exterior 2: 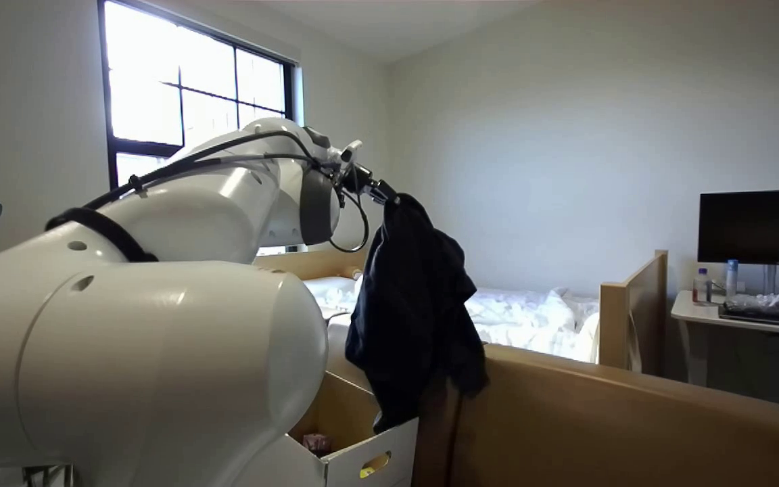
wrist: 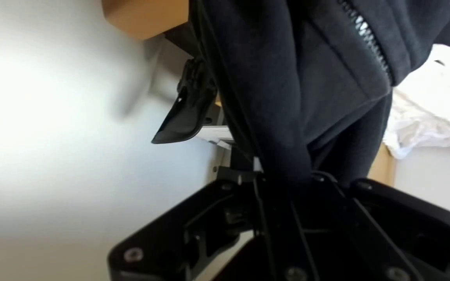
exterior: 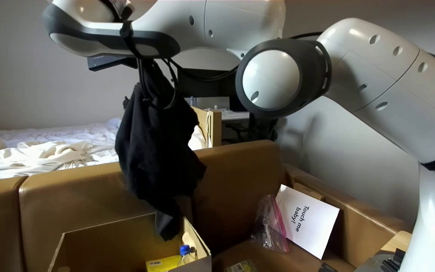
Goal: Pick up the black cloth from the couch and put it in the box.
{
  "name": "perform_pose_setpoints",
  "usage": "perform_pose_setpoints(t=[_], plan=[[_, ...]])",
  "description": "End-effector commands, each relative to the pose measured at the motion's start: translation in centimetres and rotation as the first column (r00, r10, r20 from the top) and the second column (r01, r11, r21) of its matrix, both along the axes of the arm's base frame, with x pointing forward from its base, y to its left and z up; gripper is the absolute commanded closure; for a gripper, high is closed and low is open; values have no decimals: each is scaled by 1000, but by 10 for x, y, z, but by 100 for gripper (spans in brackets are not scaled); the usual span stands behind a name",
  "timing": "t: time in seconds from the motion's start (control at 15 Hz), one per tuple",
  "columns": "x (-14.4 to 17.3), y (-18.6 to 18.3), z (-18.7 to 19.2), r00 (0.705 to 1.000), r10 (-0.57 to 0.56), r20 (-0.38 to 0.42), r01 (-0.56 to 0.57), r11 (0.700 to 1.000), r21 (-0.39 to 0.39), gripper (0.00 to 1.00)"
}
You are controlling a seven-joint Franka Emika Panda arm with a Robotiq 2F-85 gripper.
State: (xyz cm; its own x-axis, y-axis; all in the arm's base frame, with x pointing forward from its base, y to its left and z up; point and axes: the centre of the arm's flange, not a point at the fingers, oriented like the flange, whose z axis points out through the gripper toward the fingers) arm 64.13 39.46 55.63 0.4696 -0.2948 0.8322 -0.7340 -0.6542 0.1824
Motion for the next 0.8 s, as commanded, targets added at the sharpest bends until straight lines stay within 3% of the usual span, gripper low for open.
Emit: perform_pose_setpoints(t=[0.0, 0.2, 0.33, 0.53, 0.73], plan=[[16, 67, 28, 997, 76, -5, -76, 997, 30, 96], [-5, 91, 6, 994, 99, -55, -92, 988, 121, 96], [-13, 108, -19, 978, 143, -152, -112, 975, 192, 96], [-28, 101, -56, 944, 117, -309, -30, 961, 274, 96], [-37, 99, -83, 887, 88, -453, 79, 938, 337, 96]])
